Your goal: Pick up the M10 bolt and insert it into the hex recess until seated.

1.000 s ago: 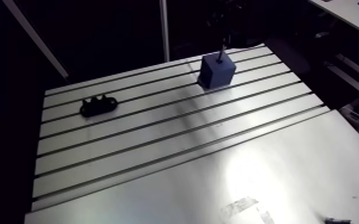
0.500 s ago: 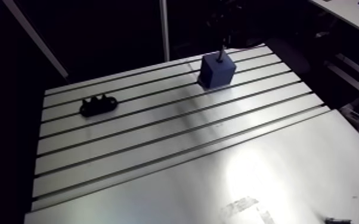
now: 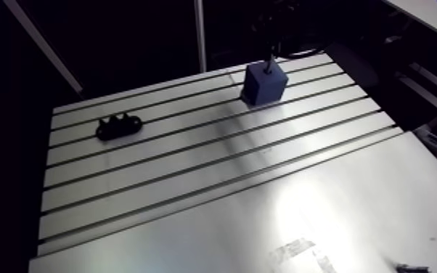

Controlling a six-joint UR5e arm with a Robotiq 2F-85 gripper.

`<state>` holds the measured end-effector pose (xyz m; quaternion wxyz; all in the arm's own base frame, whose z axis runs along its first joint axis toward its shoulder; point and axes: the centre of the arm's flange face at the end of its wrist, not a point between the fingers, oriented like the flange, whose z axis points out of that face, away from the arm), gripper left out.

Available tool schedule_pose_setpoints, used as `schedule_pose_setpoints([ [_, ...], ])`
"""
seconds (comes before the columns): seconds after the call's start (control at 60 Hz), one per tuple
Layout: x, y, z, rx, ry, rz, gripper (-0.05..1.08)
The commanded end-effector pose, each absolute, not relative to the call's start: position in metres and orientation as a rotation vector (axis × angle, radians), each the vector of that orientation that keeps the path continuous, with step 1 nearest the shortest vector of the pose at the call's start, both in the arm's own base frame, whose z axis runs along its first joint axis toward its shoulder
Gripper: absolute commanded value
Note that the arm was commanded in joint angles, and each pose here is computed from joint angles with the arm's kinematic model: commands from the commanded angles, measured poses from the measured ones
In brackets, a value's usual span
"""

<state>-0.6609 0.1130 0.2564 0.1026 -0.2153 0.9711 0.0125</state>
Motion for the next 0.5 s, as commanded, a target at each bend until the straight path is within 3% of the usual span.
schedule_pose_setpoints([
  [0.017, -0.6608, 0.1131, 0.2552, -0.635, 2.865, 0.036, 1.03],
  [0.5, -0.6622, 0.1136, 0.2511, -0.635, 2.863, 0.034, 1.03],
])
